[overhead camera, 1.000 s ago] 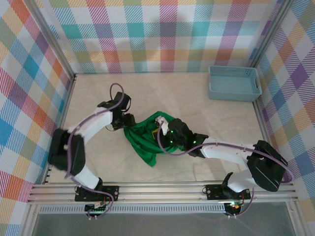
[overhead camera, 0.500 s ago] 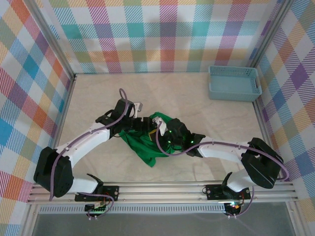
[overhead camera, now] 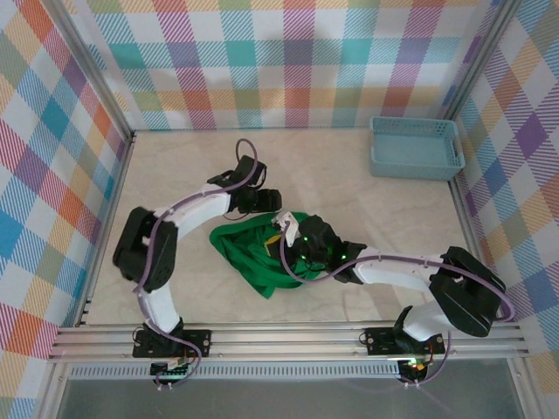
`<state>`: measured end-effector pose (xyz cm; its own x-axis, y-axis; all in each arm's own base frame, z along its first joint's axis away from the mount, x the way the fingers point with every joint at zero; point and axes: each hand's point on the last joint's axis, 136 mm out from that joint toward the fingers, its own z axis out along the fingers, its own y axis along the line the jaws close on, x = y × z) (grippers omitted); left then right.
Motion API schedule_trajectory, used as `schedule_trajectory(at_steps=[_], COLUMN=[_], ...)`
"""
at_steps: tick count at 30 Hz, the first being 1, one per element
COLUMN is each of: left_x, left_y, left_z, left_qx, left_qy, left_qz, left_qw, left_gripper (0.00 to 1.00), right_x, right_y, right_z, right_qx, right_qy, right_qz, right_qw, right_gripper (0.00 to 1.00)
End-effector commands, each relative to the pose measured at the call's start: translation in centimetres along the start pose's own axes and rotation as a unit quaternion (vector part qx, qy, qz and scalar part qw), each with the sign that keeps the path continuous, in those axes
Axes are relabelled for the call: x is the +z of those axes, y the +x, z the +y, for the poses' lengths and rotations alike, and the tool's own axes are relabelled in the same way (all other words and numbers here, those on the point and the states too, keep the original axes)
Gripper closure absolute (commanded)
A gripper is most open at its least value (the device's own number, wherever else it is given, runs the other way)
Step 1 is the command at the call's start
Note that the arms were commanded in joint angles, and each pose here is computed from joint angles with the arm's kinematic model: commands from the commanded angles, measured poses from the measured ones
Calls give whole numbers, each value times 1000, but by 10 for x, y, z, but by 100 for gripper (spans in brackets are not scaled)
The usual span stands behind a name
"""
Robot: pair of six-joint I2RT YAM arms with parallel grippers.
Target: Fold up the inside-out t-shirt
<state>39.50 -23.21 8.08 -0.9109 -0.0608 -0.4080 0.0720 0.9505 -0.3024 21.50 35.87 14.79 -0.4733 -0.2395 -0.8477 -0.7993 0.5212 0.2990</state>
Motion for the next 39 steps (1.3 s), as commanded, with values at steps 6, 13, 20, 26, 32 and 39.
schedule_trajectory(at_steps=[6,13,20,26,32,39], left_x=[-17,-134,-152,-106,-67,-45], left_y=[19,9,42,95,122,127], left_z=[79,102,1,-51,-80,-90], left_qx=[-93,-134,-18,39,72,90], left_qy=[-112,-134,14,47,47,31], left_qz=[14,-139,-108,-27,17,34], left_qw=[989,972,994,998,996,995], left_gripper=[28,23,18,18,19,20], right_x=[-51,-92,-83,-93,-97,-98], right_y=[-49,-87,-36,27,81,79], right_z=[-6,-6,-31,-59,-72,-73], right_qx=[-38,-65,-27,54,129,131], right_qy=[65,86,116,170,191,193], right_qz=[-78,-108,-49,-9,30,19], right_qw=[994,988,992,984,973,972], right_gripper=[100,100,100,100,100,100])
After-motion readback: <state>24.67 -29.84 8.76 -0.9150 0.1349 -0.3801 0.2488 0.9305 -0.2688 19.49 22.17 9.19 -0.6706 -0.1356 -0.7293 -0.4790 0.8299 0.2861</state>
